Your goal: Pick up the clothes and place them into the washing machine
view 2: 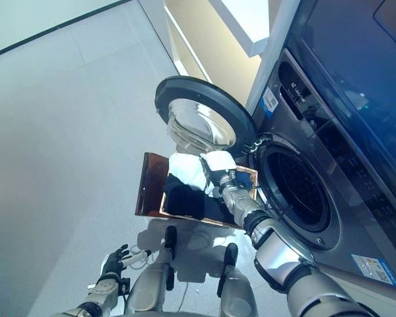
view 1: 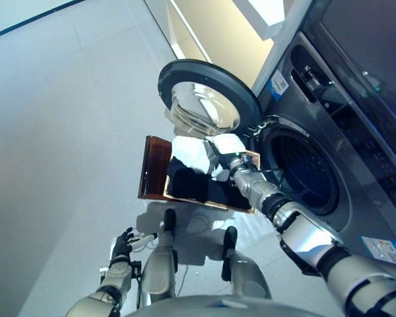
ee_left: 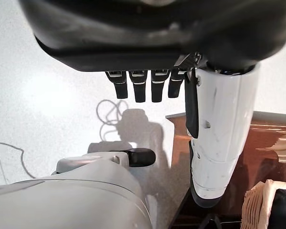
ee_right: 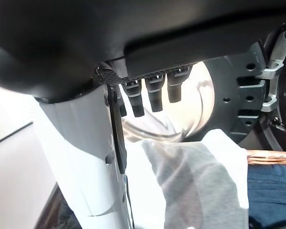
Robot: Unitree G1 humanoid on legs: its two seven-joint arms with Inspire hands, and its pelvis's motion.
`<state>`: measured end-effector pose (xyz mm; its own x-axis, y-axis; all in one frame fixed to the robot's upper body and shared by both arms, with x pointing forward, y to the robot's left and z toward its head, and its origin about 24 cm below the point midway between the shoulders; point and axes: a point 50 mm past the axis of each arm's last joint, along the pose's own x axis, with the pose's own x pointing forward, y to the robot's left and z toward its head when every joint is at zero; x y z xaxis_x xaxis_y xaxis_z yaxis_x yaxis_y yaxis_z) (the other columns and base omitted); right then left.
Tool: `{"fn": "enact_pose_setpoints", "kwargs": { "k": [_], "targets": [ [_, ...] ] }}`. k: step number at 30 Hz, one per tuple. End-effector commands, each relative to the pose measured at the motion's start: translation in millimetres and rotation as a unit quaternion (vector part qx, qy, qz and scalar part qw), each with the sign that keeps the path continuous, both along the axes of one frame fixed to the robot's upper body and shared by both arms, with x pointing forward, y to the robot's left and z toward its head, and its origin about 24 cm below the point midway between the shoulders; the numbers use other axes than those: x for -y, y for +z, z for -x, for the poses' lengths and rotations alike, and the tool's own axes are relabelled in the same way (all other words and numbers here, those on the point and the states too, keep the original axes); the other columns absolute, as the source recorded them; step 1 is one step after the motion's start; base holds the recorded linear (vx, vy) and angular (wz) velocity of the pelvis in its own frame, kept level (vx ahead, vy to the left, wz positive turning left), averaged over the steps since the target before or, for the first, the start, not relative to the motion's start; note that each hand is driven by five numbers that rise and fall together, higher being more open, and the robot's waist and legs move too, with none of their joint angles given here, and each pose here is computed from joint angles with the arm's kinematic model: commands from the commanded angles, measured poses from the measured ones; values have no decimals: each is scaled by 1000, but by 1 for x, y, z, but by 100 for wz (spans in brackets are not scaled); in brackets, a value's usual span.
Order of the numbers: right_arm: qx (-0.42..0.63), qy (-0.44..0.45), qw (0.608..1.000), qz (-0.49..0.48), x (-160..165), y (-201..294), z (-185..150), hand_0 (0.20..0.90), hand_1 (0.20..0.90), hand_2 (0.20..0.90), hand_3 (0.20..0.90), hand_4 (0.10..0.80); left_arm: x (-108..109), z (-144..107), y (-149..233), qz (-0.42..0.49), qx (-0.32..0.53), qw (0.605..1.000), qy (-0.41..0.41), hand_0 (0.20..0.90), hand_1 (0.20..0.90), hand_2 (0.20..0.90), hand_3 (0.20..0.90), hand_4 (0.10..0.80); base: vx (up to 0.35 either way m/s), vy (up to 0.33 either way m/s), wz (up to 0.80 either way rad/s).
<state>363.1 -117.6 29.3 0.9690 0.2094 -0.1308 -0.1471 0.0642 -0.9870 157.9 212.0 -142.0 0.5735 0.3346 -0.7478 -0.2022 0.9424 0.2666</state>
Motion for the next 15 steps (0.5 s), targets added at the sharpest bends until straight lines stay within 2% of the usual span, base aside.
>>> {"fn": "enact_pose_setpoints", "kwargs": {
  "k": [1, 8, 11, 15],
  "targets": [
    [119, 26, 991, -49, -30, 69, -29, 900, 900, 900, 900, 800, -12, -13, 10, -29, 32, 999, 8, 900, 900, 900, 900, 800, 0, 0, 0],
    [120, -10, 992, -36, -8, 76, -36, 900, 900, 900, 900, 800, -8, -26, 18, 2, 85, 996, 25, 900, 900, 900, 900, 800, 2, -3, 8],
    [136, -33, 989, -38, 9, 85, -40, 900, 900, 900, 900, 800, -8, -40, 30, 23, 140, 989, 47, 900, 900, 900, 900, 800, -35, 3, 13],
    [143, -51, 988, -34, 19, 92, -43, 900, 900, 900, 900, 800, -6, -44, 34, 32, 158, 986, 49, 900, 900, 900, 900, 800, -22, 9, 9]
  ]
}}
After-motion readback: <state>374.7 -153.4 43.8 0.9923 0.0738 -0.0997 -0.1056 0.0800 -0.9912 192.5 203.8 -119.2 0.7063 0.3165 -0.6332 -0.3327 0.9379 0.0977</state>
